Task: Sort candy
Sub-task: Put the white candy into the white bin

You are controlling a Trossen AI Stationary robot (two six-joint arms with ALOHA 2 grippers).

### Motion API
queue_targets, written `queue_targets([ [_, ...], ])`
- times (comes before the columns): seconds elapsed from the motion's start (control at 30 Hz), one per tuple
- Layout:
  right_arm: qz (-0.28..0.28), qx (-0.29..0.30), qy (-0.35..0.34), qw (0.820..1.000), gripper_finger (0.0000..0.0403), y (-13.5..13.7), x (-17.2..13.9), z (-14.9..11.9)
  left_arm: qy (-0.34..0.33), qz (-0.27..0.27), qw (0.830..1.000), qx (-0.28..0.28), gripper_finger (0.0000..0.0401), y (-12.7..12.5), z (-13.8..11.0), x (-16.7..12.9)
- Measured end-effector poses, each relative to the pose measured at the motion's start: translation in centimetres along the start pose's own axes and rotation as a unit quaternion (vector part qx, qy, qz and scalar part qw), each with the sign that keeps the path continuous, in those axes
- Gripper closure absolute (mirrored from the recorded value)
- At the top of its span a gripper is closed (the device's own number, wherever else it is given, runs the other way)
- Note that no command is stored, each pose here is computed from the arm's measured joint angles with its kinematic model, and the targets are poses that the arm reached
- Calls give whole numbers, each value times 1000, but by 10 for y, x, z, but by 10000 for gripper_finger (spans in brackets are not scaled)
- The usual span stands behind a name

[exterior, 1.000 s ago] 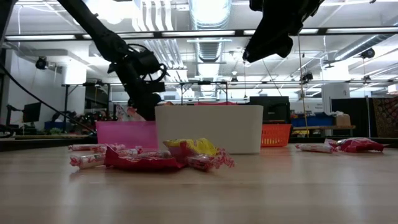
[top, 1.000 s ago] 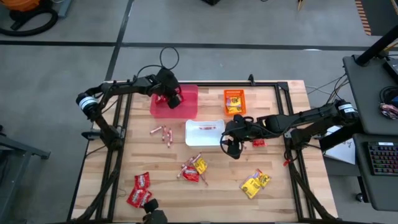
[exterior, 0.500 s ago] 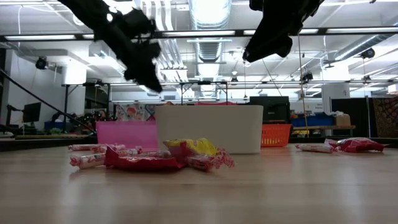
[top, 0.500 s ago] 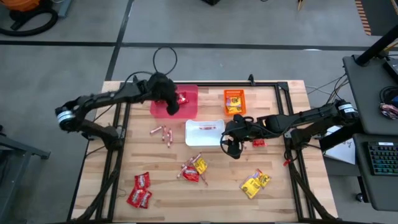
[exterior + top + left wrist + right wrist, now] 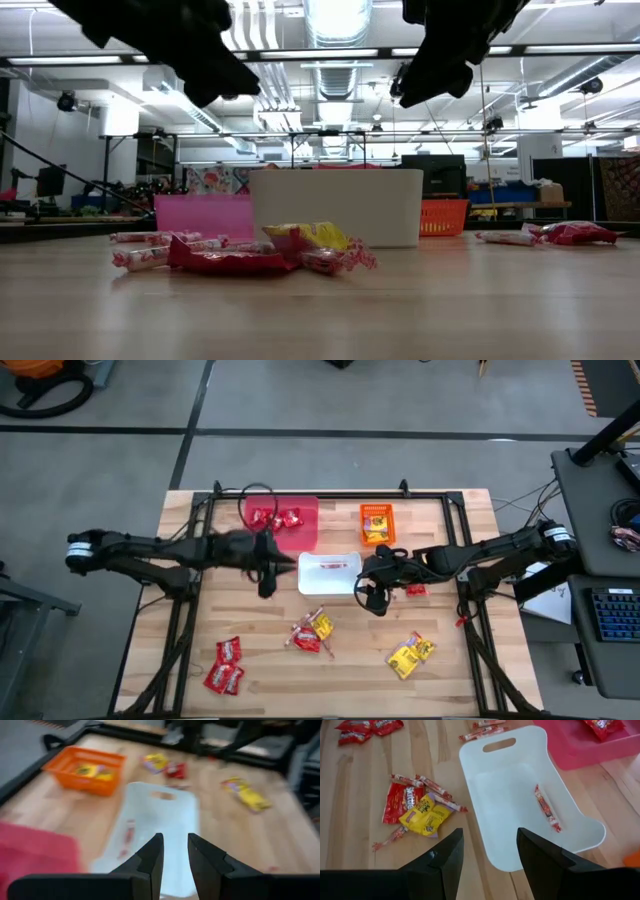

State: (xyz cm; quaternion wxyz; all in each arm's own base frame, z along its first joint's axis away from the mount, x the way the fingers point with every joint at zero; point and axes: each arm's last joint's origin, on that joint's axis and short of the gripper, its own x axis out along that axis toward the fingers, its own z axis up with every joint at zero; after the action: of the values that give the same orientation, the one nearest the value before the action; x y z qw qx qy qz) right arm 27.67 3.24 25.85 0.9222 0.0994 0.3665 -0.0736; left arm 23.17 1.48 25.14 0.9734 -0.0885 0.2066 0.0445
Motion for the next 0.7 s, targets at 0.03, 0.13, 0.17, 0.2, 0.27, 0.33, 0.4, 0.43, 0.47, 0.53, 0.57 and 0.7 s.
queue_targets([
  [0.03,0,0,0,1000,227,0,1,-2,-6,-13,1000,-2,329,-6,-3,0],
  [0.13,3,2,-8,1000,227,-1,5,-4,-11,-44,999,-5,329,-19,-12,-1],
  [0.17,3,2,-9,1000,227,-1,5,-5,-11,-53,999,-6,329,-23,-14,-2],
  [0.2,3,2,-9,1000,227,-1,6,-6,-11,-60,998,-4,329,-26,-15,-2],
  [0.27,5,7,-12,1000,227,-1,7,-7,-19,-72,997,3,329,-32,-18,-1],
  [0.33,6,6,-16,1000,227,-1,8,-8,-40,-75,996,22,329,-36,-22,1],
  [0.4,9,2,-27,1000,227,-1,10,-9,-73,-81,993,41,329,-37,-25,6],
  [0.43,11,0,-34,999,227,-1,11,-10,-91,-88,991,48,329,-38,-26,8],
  [0.47,15,-5,-44,999,227,-2,13,-11,-103,-96,989,52,329,-38,-28,10],
  [0.53,19,-18,-61,998,227,-2,16,-13,-124,-119,984,54,329,-39,-30,14],
  [0.57,22,-21,-69,997,227,-2,17,-14,-127,-128,982,51,329,-40,-31,16],
  [0.7,29,-35,-100,994,227,-2,20,-16,-114,-140,983,28,329,-41,-35,21],
])
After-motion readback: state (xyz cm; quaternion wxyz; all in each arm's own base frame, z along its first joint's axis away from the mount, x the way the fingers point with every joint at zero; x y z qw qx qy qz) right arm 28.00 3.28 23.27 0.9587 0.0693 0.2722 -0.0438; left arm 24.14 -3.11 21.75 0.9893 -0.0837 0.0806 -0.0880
